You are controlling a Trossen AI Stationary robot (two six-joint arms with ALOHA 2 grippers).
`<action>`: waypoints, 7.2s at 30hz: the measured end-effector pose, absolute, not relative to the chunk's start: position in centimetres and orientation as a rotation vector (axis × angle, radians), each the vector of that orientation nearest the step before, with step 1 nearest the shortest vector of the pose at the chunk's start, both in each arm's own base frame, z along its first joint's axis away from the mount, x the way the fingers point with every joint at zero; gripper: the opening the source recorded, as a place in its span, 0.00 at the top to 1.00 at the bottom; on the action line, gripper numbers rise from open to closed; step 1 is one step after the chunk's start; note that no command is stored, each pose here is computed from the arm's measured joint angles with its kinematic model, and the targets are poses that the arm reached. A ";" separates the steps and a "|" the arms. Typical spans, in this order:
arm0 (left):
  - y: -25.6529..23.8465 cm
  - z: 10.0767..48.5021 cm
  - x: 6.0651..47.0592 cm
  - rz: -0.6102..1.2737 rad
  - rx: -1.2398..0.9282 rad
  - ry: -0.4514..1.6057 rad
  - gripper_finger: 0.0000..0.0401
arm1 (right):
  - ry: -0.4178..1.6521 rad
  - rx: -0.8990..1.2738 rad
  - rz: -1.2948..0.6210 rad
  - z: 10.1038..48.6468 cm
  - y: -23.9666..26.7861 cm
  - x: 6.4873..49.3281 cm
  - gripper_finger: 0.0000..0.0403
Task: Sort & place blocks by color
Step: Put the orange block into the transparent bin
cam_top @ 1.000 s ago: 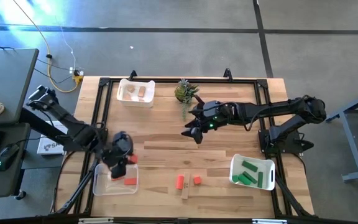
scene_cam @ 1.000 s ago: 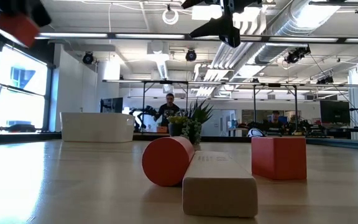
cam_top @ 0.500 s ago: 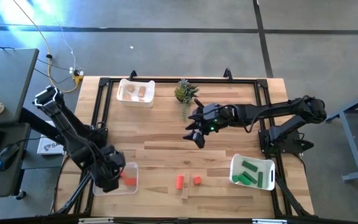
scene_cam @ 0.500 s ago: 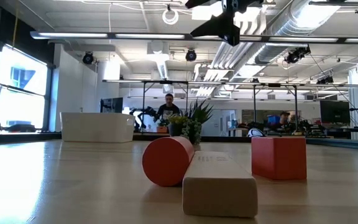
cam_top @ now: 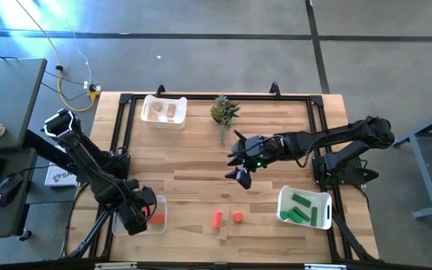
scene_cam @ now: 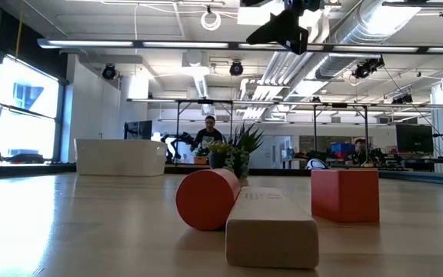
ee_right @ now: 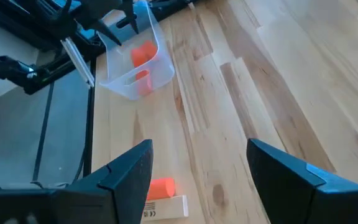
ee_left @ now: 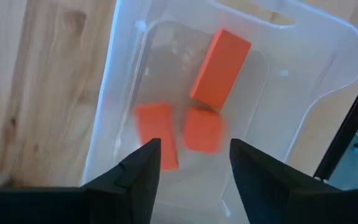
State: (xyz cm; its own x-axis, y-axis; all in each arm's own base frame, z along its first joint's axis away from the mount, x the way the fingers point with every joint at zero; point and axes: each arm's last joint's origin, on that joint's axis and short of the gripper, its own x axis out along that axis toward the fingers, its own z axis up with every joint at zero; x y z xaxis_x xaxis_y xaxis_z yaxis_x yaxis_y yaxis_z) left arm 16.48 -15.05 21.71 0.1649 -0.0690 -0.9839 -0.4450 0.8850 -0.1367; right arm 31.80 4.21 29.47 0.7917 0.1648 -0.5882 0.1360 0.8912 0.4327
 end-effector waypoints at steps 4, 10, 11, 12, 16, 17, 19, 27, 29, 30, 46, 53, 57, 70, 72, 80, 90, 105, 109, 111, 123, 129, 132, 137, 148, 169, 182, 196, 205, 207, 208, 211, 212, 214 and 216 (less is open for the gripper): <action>-14.7 21.7 16.7 0.288 -0.478 1.415 0.50 | 0.668 0.472 0.033 29.5 4.9 31.7 0.39; -14.0 21.8 17.3 0.296 -0.524 1.434 0.45 | 0.677 0.465 0.067 29.5 6.1 31.5 0.39; -13.9 21.8 17.4 0.298 -0.531 1.436 0.45 | 0.678 0.463 0.073 29.5 6.3 31.5 0.39; -13.7 21.9 17.5 0.296 -0.539 1.437 0.46 | 0.679 0.462 0.078 29.5 6.5 31.4 0.39; -13.7 23.0 18.0 0.261 -0.568 1.424 0.48 | 0.692 0.428 0.107 29.4 7.3 31.2 0.39; -13.7 23.4 18.2 0.245 -0.565 1.409 0.49 | 0.699 0.408 0.118 29.3 7.5 31.1 0.39; -13.8 24.5 18.7 0.222 -0.561 1.365 0.50 | 0.728 0.358 0.137 29.0 7.9 31.0 0.39; -13.0 28.0 20.8 0.253 -0.593 1.154 0.52 | 0.860 0.147 0.238 26.3 10.3 31.0 0.39; -12.8 28.4 21.3 0.262 -0.603 1.104 0.52 | 0.878 0.088 0.274 25.5 11.0 31.2 0.39; -12.8 28.5 21.5 0.267 -0.609 1.081 0.52 | 0.887 0.064 0.288 25.2 11.3 31.3 0.39; -9.6 29.3 24.3 0.410 -0.569 0.803 0.52 | 1.053 -0.052 0.305 19.2 13.8 32.7 0.39; -8.1 29.3 24.8 0.461 -0.557 0.785 0.52 | 1.105 -0.079 0.335 17.3 15.2 32.6 0.39; -7.5 29.4 25.1 0.468 -0.552 0.773 0.52 | 1.102 -0.091 0.355 16.8 16.1 32.5 0.39; -6.9 29.5 25.5 0.473 -0.544 0.755 0.52 | 1.103 -0.071 0.293 14.3 17.4 33.1 0.40; -6.9 29.5 25.5 0.469 -0.537 0.757 0.52 | 1.104 -0.063 0.289 14.3 17.4 33.1 0.42; -6.9 29.5 25.5 0.466 -0.530 0.758 0.52 | 1.115 0.014 0.267 14.4 17.4 33.1 0.73; -6.9 29.6 25.6 0.442 -0.479 0.755 0.52 | 1.156 0.176 0.252 14.5 17.6 33.0 0.75; -7.1 30.5 26.6 0.318 -0.285 0.661 0.52 | 1.035 0.251 0.055 17.3 15.8 33.3 0.75; -7.2 30.8 26.8 0.311 -0.263 0.625 0.52 | 0.986 0.253 0.023 18.5 14.2 33.7 0.75; -7.2 30.9 26.9 0.308 -0.267 0.616 0.52 | 0.949 0.275 0.013 19.3 13.4 34.0 0.75; -7.2 31.0 26.9 0.292 -0.114 0.609 0.52 | 0.683 0.427 0.050 24.0 10.2 35.4 0.75; -7.1 31.0 26.9 0.285 0.000 0.616 0.52 | 0.551 0.544 0.009 26.3 8.0 35.6 0.75; -7.0 31.1 26.9 0.320 0.044 0.606 0.52 | 0.486 0.566 0.007 27.3 7.4 35.7 0.75; -6.9 31.1 26.9 0.347 0.108 0.605 0.52 | 0.436 0.648 -0.024 27.9 6.4 35.8 0.75; -6.8 31.2 26.8 0.362 0.208 0.612 0.52 | 0.329 0.768 -0.077 28.7 4.5 36.4 0.75; -4.5 32.2 27.9 0.499 0.284 0.520 0.52 | 0.095 0.832 -0.136 30.4 4.0 36.9 0.75; -3.6 32.2 28.1 0.488 0.304 0.544 0.71 | 0.086 0.866 -0.160 30.4 3.9 36.9 0.75; -5.5 31.1 27.1 0.394 0.183 0.626 0.72 | 0.166 0.759 -0.070 30.1 4.2 36.8 0.36; -8.7 29.8 24.9 0.323 -0.020 0.760 0.72 | 0.249 0.730 -0.041 29.4 4.5 36.7 0.35; -9.6 29.5 24.3 0.293 -0.087 0.806 0.72 | 0.269 0.729 -0.034 29.3 4.5 36.6 0.35; -10.0 29.3 24.0 0.279 -0.117 0.830 0.72 | 0.281 0.729 -0.029 29.2 4.5 36.6 0.35; -11.2 29.0 22.9 0.247 -0.200 0.903 0.72 | 0.307 0.727 -0.027 29.0 4.7 36.5 0.35; -11.6 28.8 22.5 0.235 -0.224 0.932 0.72 | 0.313 0.724 -0.028 28.9 4.7 36.5 0.35; -12.4 28.6 21.7 0.215 -0.262 0.996 0.72 | 0.324 0.708 -0.025 28.8 4.9 36.5 0.35; -13.1 28.4 20.8 0.206 -0.298 1.055 0.72 | 0.330 0.694 -0.020 28.8 5.1 36.4 0.35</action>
